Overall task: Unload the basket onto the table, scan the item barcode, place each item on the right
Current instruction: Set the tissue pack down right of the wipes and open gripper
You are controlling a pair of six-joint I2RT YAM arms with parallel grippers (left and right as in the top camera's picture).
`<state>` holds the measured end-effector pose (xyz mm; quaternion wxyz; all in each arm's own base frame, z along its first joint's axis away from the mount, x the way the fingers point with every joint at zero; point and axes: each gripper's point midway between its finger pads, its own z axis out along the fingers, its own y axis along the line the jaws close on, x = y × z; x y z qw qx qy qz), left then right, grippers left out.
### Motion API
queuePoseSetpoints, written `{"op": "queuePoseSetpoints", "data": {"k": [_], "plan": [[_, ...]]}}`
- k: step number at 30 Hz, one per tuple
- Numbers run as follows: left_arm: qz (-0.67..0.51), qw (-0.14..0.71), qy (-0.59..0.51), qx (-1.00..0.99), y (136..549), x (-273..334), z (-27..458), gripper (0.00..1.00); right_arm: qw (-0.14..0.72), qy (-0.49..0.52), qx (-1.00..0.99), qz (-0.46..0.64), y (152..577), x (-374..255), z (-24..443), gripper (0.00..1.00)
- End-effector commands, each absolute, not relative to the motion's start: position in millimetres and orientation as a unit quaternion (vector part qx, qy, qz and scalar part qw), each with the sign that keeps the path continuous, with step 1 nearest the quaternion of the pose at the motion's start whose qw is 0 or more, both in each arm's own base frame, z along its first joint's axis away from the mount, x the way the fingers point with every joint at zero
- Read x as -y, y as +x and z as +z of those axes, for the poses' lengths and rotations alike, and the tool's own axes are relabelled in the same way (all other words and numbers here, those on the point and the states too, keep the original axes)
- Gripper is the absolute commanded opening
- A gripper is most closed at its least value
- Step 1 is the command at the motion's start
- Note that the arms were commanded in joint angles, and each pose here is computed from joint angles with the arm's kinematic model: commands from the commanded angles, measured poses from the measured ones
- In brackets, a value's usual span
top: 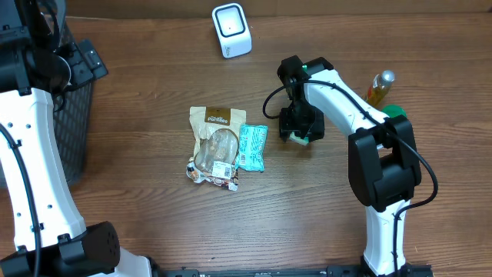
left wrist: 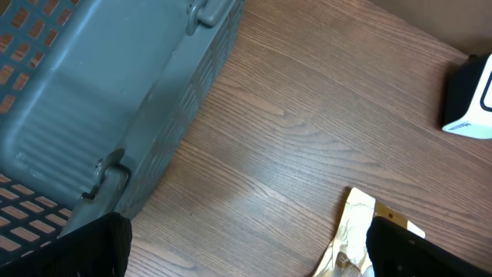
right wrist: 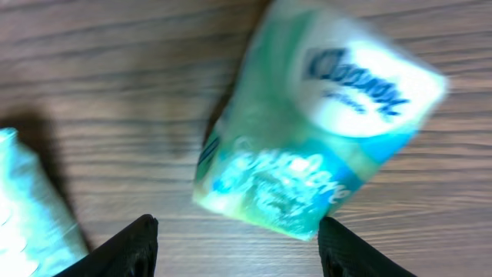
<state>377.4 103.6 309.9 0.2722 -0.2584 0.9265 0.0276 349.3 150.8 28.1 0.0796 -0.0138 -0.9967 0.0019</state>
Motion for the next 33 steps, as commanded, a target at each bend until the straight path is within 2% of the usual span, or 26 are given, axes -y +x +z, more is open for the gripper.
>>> {"op": "queuePoseSetpoints", "data": {"k": [1, 7, 15, 18, 26, 27, 29, 30, 33], "plan": [[0.027, 0.274, -0.256, -0.927, 379, -103, 310, 1.00, 0.072, 0.005, 0.997, -0.040, 354, -161, 40, 0.63], [0.027, 0.274, -0.256, -0.927, 379, -103, 310, 1.00, 0.053, -0.035, 0.997, -0.050, 373, -146, 57, 0.58], [0.027, 0.274, -0.256, -0.927, 379, -103, 310, 1.00, 0.040, -0.115, 0.981, -0.150, 389, -106, 94, 0.57], [0.027, 0.274, -0.256, -0.927, 379, -103, 310, 0.99, 0.044, -0.134, 0.976, -0.167, 390, -97, 95, 0.52], [0.027, 0.274, -0.256, -0.927, 379, -103, 310, 1.00, 0.066, -0.140, 0.974, -0.166, 379, -98, 78, 0.52], [0.027, 0.274, -0.256, -0.927, 379, -103, 310, 1.00, 0.067, -0.143, 0.973, -0.165, 378, -98, 76, 0.56], [0.027, 0.274, -0.256, -0.927, 379, -103, 310, 1.00, 0.058, -0.142, 0.974, -0.168, 383, -99, 76, 0.80], [0.027, 0.274, -0.256, -0.927, 379, -103, 310, 1.00, 0.049, -0.140, 0.974, -0.170, 387, -99, 76, 0.98], [0.027, 0.274, -0.256, -0.927, 379, -103, 310, 1.00, 0.033, -0.137, 0.972, -0.189, 396, -104, 79, 1.00]]}}
